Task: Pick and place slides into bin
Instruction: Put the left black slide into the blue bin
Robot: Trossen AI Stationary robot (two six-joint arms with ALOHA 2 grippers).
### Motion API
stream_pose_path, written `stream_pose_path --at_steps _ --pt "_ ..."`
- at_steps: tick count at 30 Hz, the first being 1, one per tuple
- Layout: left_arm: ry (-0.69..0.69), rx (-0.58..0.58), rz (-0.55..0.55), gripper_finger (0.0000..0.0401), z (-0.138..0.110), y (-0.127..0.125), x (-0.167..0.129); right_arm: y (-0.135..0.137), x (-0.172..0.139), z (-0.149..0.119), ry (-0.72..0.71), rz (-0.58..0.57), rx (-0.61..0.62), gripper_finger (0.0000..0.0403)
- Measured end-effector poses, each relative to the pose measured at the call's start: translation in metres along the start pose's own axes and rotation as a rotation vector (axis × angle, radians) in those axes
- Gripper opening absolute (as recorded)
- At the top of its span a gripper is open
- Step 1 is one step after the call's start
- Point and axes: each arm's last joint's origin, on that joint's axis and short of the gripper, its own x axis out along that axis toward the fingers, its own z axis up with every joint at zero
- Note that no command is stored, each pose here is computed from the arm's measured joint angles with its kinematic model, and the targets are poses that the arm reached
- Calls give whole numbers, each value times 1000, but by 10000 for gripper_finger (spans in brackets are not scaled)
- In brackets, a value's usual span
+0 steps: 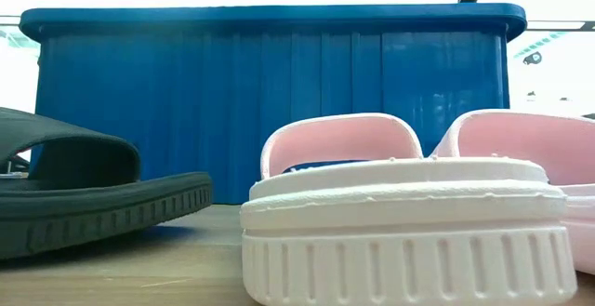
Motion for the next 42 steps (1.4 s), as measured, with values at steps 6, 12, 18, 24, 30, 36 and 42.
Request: stream_pose_path --at_steps 6,12,18,24,30,36,42 --pt "-51 -26 -192 1 -10 26 -42 0 0 0 0 0 0 13" --pt "-204 -164 -395 1 -15 64 -87 0 0 0 -1 0 1 13" --pt "-545 -240 -617 0 -9 86 -124 0 0 0 -1 0 1 13" --pt "-769 -285 -575 0 11 99 -140 0 0 0 -1 0 31 13" --pt "-930 -164 -582 0 41 102 -155 0 0 0 -1 0 46 13" --pt "-1087 -164 -483 0 73 121 -163 0 0 0 -1 1 46 13" --pt "-1182 -280 -270 0 103 161 -164 0 0 0 -1 0 78 13"
